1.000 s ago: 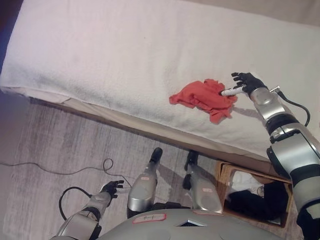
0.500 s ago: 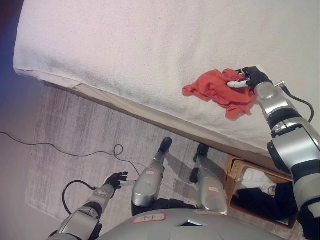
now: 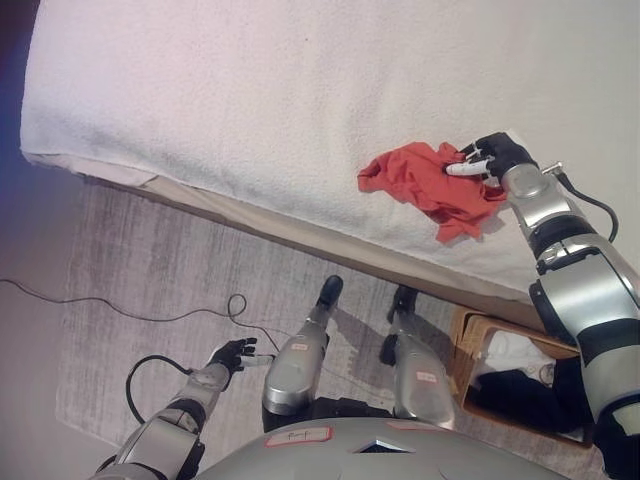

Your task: Put the clothes on the bed into the basket.

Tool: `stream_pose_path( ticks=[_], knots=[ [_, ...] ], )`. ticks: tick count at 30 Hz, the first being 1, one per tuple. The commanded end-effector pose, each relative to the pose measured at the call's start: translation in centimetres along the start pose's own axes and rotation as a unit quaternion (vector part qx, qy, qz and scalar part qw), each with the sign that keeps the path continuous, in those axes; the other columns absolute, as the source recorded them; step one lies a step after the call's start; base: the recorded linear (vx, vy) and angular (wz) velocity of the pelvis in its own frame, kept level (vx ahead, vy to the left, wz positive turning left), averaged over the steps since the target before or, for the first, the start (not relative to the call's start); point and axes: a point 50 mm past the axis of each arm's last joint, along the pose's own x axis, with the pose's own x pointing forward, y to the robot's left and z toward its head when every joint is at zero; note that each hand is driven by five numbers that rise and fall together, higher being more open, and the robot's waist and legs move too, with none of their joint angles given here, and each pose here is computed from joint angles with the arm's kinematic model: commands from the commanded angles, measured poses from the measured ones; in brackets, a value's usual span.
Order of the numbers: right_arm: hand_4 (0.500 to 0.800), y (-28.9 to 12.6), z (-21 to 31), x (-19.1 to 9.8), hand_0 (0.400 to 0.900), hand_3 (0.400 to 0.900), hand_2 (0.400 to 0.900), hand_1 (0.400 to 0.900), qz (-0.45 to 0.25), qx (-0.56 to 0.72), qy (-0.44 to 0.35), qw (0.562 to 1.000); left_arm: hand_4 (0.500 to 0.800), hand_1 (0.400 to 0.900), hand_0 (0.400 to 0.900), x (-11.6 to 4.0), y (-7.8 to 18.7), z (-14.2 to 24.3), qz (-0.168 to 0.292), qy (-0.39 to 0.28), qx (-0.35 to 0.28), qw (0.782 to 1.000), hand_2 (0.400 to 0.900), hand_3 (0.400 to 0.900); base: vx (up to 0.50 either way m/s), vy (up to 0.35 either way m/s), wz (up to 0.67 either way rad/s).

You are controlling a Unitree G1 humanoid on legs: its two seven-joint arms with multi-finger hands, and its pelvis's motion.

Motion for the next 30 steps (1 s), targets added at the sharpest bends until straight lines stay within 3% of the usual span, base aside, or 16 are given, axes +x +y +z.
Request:
stream_pose_path(
  ticks=[1,12,21,30],
  knots=[
    [0.5,-1.1,3.4,0.1,0.4,0.4,0.4,0.4,-0.022,0.002,-0.04,0.999,0.8,0.9,0.9,-0.7,3.4,-2.5,0.054,0.058,0.01,0.997,0.9,0.9,0.0,0.0,0.0],
    [0.5,-3.8,4.1,-0.3,0.4,0.4,0.4,0.4,-0.044,-0.04,-0.052,0.997,0.8,0.9,0.9,-1.0,4.3,-3.3,0.063,0.085,0.015,0.994,0.9,0.9,0.021,0.011,-0.2],
    [0.5,-6.3,5.1,-0.8,0.4,0.4,0.4,0.4,-0.049,-0.099,-0.064,0.992,0.8,0.9,0.9,-2.2,4.3,-7.4,0.055,0.147,0.005,0.988,0.9,0.9,0.05,0.027,-0.63],
    [0.5,-11.0,2.6,-2.0,0.4,0.4,0.4,0.4,-0.089,-0.137,-0.005,0.987,0.8,0.9,0.9,-2.9,4.2,-9.2,0.046,0.171,-0.004,0.984,0.9,0.9,-0.002,0.031,-0.6]
  ],
)
